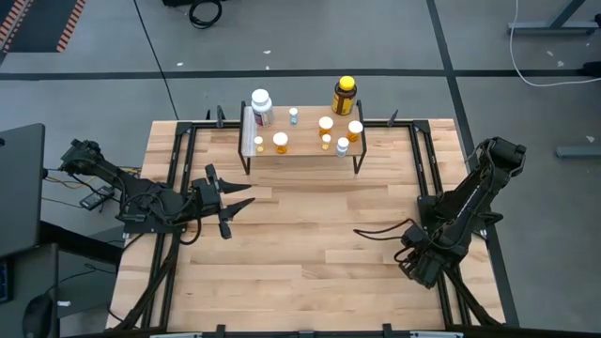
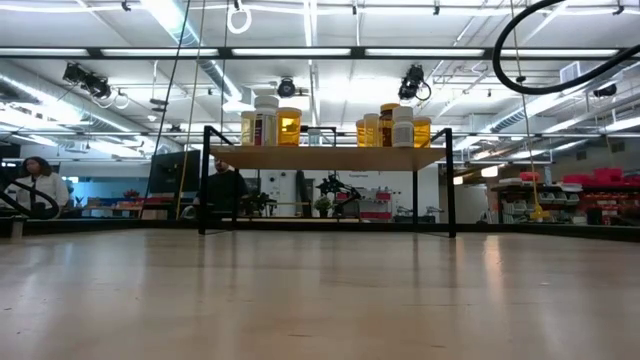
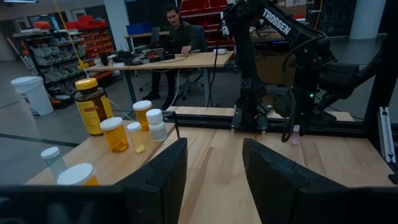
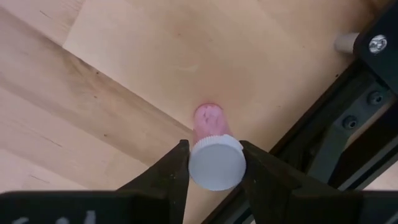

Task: Pick and place medicine bottles onto shelf by color
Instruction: Put the small pink medicine bottle on the shelf

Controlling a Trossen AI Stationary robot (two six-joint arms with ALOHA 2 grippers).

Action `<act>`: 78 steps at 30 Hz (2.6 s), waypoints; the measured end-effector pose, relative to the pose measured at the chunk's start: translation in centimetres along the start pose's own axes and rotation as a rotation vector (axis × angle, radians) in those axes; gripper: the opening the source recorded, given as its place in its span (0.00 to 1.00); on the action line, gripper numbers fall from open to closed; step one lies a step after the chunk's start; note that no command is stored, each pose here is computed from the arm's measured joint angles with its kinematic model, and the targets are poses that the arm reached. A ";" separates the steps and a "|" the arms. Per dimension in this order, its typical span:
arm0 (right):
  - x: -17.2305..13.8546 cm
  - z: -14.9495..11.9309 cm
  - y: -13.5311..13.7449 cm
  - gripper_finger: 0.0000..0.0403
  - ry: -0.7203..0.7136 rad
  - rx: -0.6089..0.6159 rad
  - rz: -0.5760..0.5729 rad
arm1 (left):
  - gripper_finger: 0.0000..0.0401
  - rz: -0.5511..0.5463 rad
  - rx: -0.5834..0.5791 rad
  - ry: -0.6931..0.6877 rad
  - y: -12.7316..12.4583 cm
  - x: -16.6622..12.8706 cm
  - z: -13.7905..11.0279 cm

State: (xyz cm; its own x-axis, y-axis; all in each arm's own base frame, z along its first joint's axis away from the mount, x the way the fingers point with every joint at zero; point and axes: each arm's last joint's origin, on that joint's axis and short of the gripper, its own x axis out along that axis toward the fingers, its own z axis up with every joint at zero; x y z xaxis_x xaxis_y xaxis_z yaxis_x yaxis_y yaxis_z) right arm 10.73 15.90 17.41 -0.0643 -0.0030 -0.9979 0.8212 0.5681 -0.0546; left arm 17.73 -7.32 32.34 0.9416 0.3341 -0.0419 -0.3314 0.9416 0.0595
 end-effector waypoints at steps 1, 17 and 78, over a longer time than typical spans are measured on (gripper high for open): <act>0.0 0.0 0.0 0.35 -0.002 0.000 0.000 | 0.40 0.000 0.000 0.000 0.0 0.0 0.0; -1.9 0.6 1.6 0.34 -0.102 -0.010 0.132 | 0.40 0.000 -0.002 -0.002 0.0 0.0 0.0; -19.5 36.4 7.6 0.33 -0.541 -0.492 0.167 | 0.40 0.002 0.030 -0.003 0.0 0.0 0.0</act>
State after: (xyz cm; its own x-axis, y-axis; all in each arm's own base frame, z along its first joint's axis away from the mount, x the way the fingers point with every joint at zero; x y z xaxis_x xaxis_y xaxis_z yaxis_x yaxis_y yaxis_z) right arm 38.88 -9.64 35.23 0.4308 -0.2165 -0.8761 0.4392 0.8984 -0.0061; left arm 17.74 -7.29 32.39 0.9413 0.3354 -0.0391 -0.3310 0.9394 0.0899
